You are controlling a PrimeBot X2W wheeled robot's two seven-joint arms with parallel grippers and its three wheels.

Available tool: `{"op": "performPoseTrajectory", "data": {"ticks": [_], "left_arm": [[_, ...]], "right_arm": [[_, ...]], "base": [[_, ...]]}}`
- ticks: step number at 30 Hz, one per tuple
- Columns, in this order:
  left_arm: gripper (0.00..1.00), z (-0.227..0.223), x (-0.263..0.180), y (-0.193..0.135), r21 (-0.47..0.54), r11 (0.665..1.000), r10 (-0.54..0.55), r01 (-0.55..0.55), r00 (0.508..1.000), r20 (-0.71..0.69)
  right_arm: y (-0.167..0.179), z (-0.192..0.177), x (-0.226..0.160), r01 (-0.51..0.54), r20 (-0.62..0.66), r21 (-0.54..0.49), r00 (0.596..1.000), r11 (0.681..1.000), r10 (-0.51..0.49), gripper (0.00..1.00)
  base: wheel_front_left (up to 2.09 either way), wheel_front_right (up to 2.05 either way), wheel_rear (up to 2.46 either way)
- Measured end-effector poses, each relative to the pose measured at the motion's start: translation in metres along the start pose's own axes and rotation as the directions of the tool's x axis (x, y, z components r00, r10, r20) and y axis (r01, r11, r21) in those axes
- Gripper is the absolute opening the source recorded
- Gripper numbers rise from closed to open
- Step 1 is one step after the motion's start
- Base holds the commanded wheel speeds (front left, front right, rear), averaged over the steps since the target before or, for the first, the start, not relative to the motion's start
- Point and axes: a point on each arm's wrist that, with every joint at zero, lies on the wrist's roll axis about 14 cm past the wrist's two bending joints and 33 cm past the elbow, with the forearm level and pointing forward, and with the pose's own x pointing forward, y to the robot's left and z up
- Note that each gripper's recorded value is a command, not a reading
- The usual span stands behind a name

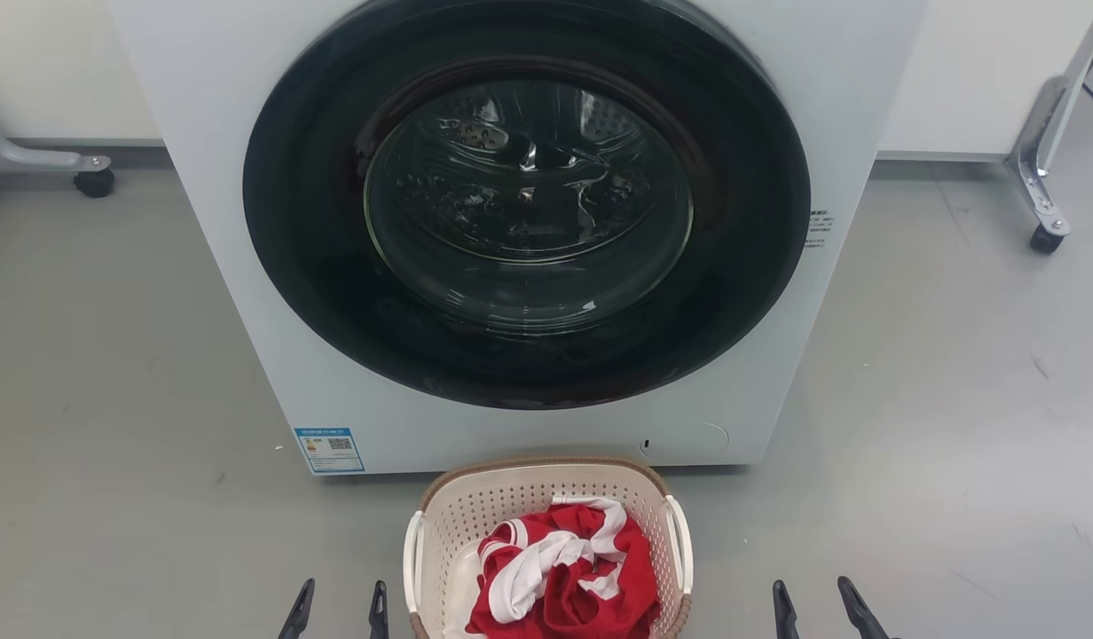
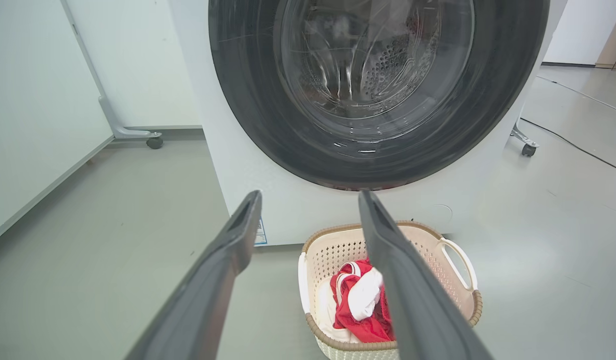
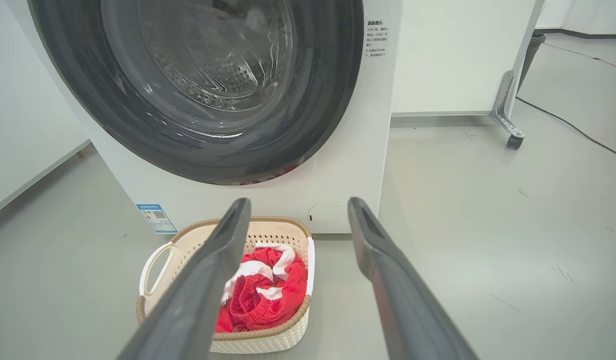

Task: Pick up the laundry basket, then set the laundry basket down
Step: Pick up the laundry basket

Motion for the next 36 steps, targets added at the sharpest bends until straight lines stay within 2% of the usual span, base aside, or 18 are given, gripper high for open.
{"op": "performPoseTrajectory", "data": {"ticks": [9, 16, 36], "left_arm": [[1.00, -0.017, 0.005, 0.005, -0.013, 1.000, 0.019, -0.020, 0.998, -0.058], [1.00, -0.021, 0.025, 0.003, -0.017, 1.000, 0.013, -0.014, 0.997, -0.071], [1.00, -0.072, 0.115, 0.012, -0.042, 0.998, 0.034, -0.043, 0.981, -0.193]], "right_arm": [[-0.003, -0.016, 0.006, 0.001, -0.052, 0.012, 0.999, 1.000, 0.000, 1.00], [-0.004, -0.014, 0.030, -0.019, -0.046, 0.019, 0.999, 1.000, 0.019, 1.00], [-0.018, -0.050, 0.132, -0.057, -0.122, 0.011, 0.991, 0.998, 0.058, 1.00]], "base": [[0.00, 0.00, 0.00], [0.00, 0.00, 0.00], [0.00, 0.00, 0.00]]}}
